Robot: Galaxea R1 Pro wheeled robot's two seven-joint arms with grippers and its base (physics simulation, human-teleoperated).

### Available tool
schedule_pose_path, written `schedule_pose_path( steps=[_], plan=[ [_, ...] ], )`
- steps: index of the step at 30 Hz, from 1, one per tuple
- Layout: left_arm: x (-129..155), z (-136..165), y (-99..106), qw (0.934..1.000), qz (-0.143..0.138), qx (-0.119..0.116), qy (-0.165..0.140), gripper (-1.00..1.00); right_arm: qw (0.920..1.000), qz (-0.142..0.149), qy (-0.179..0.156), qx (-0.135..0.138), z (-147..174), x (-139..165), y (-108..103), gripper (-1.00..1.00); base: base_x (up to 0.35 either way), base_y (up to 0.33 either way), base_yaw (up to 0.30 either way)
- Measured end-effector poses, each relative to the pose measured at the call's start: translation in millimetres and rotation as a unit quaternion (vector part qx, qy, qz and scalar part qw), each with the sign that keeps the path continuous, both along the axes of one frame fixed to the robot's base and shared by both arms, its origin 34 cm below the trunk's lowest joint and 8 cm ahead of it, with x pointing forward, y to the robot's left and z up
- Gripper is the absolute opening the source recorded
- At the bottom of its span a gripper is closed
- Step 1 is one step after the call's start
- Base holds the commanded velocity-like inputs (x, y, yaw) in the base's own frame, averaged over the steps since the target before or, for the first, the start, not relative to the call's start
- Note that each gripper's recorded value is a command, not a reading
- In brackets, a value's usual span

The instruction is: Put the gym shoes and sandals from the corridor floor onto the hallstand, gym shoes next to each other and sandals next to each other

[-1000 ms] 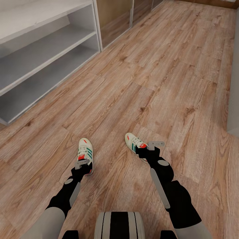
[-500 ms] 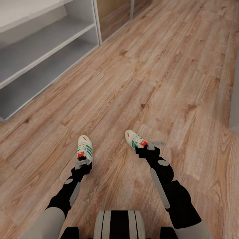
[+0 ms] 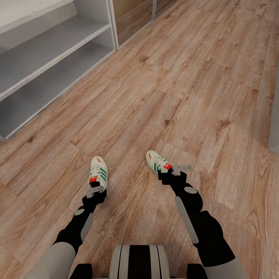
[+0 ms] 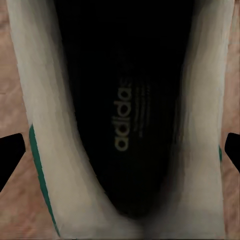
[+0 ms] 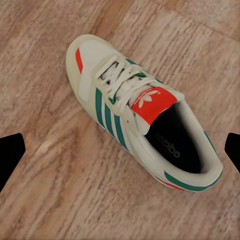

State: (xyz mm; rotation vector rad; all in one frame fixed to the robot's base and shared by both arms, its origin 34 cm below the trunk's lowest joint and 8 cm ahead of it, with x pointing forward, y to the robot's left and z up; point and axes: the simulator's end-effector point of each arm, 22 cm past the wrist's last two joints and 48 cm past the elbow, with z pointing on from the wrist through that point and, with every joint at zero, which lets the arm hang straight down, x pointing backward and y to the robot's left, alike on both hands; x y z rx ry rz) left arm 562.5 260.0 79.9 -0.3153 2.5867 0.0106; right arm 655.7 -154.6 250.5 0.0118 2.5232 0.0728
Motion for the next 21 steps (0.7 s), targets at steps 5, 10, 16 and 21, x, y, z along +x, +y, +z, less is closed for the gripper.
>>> schedule_pose_path(
  steps=[5, 10, 16, 21],
  plan=[
    [-1, 1, 15, 0.9997, 0.025, 0.004, -0.004, -1.0, 1.0, 0.0, 0.0, 0.0, 0, 0, 0, 1.0, 0.0, 0.0, 0.0],
    [3, 4, 22, 0.9992, 0.035, 0.009, -0.018, -1.0, 1.0, 0.0, 0.0, 0.0, 0, 0, 0, 1.0, 0.0, 0.0, 0.0],
    [3, 4, 23, 0.9991, 0.036, 0.009, -0.02, -1.0, 1.0, 0.0, 0.0, 0.0, 0, 0, 0, 1.0, 0.0, 0.0, 0.0],
    [3, 5, 23, 0.9991, 0.037, 0.01, -0.02, -1.0, 1.0, 0.0, 0.0, 0.0, 0, 0, 0, 1.0, 0.0, 0.0, 0.0]
  ],
)
